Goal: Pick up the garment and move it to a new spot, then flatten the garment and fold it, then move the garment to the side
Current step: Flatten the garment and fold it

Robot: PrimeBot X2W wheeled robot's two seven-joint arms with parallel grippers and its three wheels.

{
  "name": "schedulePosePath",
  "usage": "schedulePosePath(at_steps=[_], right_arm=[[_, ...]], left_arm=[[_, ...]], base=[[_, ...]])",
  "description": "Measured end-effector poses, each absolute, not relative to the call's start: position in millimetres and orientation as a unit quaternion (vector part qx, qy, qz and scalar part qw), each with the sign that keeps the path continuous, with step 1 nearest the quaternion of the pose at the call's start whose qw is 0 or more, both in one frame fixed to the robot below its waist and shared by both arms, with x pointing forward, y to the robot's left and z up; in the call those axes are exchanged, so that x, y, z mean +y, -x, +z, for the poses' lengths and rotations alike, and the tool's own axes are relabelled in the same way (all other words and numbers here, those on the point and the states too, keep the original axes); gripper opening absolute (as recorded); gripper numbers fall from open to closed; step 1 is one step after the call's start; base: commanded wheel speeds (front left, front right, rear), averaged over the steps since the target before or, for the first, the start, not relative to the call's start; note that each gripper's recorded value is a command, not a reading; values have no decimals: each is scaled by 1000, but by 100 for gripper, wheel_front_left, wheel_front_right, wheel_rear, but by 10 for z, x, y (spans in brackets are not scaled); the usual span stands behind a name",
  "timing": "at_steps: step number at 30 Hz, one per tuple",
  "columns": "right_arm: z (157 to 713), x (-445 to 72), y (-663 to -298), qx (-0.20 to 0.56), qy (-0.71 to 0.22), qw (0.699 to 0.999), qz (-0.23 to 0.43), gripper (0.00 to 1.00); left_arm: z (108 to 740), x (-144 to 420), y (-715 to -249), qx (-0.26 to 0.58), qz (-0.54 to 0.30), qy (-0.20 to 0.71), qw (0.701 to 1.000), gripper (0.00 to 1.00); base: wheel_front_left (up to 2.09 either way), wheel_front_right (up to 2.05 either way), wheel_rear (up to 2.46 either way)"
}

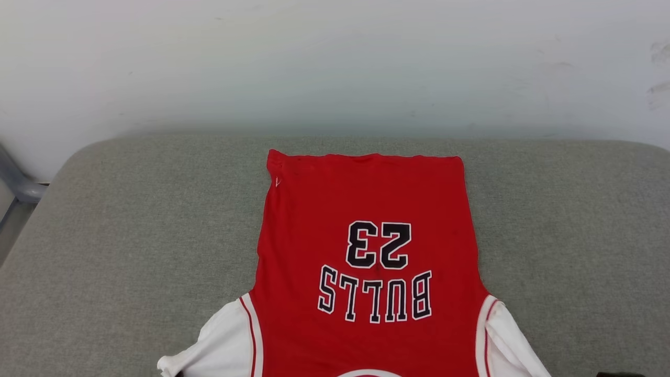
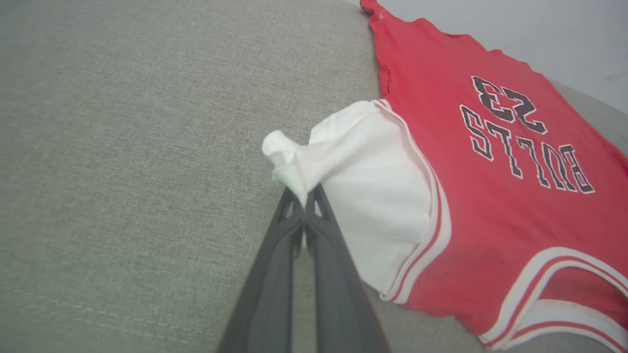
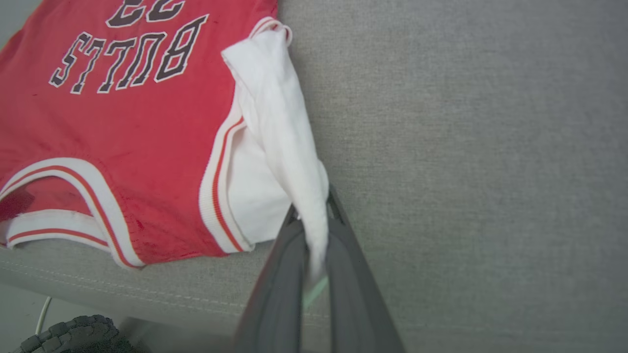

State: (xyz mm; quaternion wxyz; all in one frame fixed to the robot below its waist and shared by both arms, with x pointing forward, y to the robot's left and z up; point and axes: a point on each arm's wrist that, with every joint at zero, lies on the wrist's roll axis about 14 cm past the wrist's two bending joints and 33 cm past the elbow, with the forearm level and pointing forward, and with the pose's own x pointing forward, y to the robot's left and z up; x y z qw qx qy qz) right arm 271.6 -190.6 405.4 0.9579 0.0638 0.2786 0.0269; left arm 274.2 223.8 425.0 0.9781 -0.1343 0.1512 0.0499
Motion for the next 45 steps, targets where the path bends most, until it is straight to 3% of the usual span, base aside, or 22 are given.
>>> schedulePosePath(at_steps=[9,18,24,33,45], right_arm=[[4570,-1956,-3359,152,-84,985,20,100],[4740,-1899,-4402,125,-88,988,28,100],[4649,-1735,-5136,177,-94,978,49,100],[4313,-1492,-5952,325,-65,941,74,100],[3733,-1154,-6408,420,-31,902,97,100]], left_arm=[[4321,2092,-2897,143,25,129,981,0],[4406,2054,-3243,126,10,122,984,0],[4452,2057,-3497,107,3,126,986,0],[4402,2155,-3764,94,10,119,988,0],[4218,2234,-3924,100,25,117,988,0]], base=[[0,0,0],[0,0,0],[0,0,0],[0,0,0],[0,0,0]])
